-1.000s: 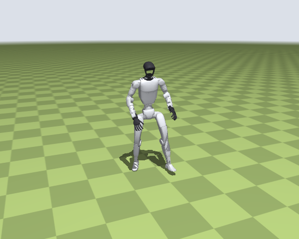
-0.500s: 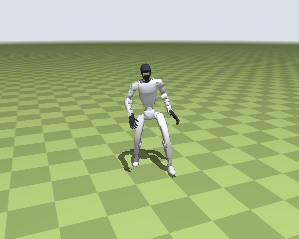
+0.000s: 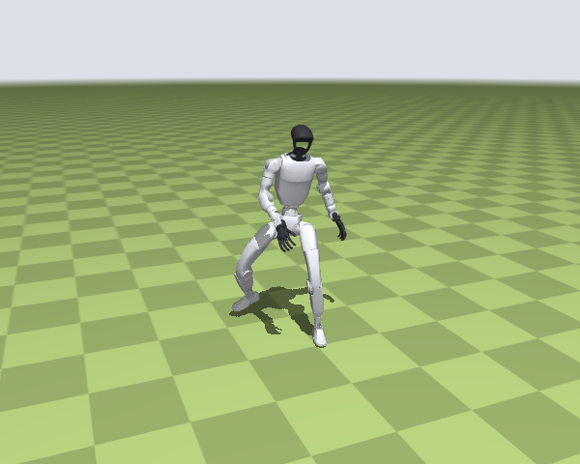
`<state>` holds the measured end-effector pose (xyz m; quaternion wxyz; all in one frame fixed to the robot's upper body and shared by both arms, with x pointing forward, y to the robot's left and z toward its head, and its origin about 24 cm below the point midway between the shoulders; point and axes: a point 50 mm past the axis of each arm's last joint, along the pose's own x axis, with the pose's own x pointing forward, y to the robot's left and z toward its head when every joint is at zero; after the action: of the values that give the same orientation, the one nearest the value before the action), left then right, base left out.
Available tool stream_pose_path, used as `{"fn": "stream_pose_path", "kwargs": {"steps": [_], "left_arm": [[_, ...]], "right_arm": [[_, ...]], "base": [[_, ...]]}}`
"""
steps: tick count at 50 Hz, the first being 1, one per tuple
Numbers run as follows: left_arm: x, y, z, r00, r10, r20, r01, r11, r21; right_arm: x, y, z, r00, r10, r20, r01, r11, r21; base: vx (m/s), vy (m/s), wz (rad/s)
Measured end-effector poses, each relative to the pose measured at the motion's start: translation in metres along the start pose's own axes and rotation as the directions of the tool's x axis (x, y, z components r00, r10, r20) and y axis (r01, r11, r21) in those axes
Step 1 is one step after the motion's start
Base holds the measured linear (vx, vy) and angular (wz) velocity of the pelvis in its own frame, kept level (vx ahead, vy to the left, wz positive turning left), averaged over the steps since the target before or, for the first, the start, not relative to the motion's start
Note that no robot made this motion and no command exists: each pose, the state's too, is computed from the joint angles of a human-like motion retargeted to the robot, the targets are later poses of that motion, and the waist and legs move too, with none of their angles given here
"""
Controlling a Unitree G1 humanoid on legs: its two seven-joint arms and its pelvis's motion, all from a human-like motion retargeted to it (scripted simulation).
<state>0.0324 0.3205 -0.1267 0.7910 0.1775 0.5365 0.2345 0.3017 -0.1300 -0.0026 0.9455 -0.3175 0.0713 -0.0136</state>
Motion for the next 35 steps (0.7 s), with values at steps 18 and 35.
{"fn": "stream_pose_path", "kwargs": {"steps": [18, 35], "left_arm": [[0.023, 0.100, 0.103, 0.959, 0.226, 0.170, -0.263, 0.933, 0.244], [-0.119, 0.082, 0.322, 0.241, 0.033, 0.970, -0.266, 0.964, 0.033]], "right_arm": [[-0.065, -0.059, -0.072, 0.972, -0.104, -0.210, 0.172, 0.925, 0.339], [-0.077, -0.075, -0.095, 0.934, -0.180, -0.309, 0.299, 0.866, 0.401]], "base": [[0.29, 0.34, 1.20], [0.09, 0.01, 0.74]]}}
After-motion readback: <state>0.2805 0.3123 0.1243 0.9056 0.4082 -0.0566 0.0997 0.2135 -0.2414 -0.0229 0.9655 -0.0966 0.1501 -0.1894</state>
